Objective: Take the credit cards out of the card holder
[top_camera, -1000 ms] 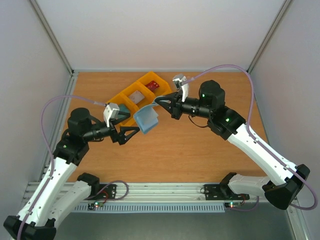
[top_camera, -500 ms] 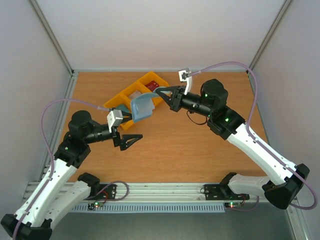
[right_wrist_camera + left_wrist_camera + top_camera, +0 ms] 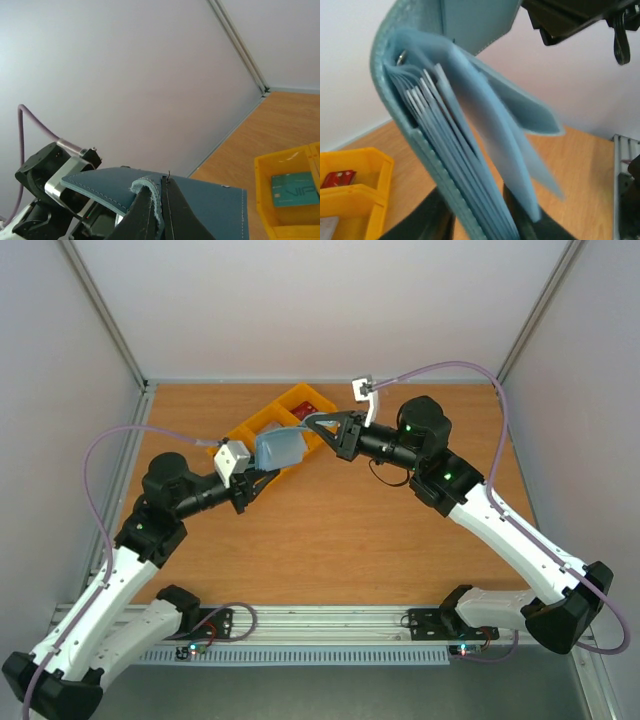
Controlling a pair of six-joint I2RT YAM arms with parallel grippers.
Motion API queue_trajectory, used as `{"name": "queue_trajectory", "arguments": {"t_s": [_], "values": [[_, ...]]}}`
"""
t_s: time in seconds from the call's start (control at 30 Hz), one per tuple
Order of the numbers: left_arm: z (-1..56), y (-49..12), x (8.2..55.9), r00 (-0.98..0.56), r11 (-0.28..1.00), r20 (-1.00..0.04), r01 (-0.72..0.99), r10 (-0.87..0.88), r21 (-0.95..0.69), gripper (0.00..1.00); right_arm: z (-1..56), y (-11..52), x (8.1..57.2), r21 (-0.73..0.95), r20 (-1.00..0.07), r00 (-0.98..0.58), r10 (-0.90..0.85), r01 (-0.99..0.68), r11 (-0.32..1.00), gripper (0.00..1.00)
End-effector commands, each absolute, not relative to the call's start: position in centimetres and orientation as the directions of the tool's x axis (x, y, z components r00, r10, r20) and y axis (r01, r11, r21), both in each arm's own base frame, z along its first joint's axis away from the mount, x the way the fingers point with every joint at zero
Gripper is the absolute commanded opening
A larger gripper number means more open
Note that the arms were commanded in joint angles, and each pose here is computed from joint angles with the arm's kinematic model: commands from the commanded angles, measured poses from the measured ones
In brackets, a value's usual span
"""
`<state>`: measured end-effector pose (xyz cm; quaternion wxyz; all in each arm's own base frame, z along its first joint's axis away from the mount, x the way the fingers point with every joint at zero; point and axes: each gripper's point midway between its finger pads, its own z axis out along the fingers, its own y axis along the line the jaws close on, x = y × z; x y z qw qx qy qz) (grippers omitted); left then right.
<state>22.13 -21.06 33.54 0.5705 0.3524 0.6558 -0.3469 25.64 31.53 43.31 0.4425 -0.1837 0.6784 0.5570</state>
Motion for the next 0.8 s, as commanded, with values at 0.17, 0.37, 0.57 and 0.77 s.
{"name": "queue_trajectory", "arguments": {"t_s": [0.17,0.37,0.57,0.77], "values": [[37.0,-21.1,20.7,-0.078,0.471,-0.997,0.878,-0.029,-0.082,0.0,43.6,32.0,24.2,0.53,-0.848,-0.509,0.148,-0.799,0.283,0.01],[33.4,-18.4,22.1,-0.338,0.656,-0.941,0.711,0.003,-0.253,0.0,38.3,32.0,22.1,0.319,-0.904,-0.378,-0.201,-0.908,0.272,0.43],[28.9,-16.7,21.4,-0.56,0.745,-0.821,0.593,0.109,-0.306,0.0,35.4,31.3,21.0,0.169,-0.905,-0.254,-0.341,-0.95,0.261,0.99],[28.5,-18.6,20.1,-0.624,0.657,-0.77,0.638,0.134,-0.402,0.0,33.0,35.7,20.3,-0.198,-0.872,0.051,-0.488,-0.947,0.254,0.98]]}}
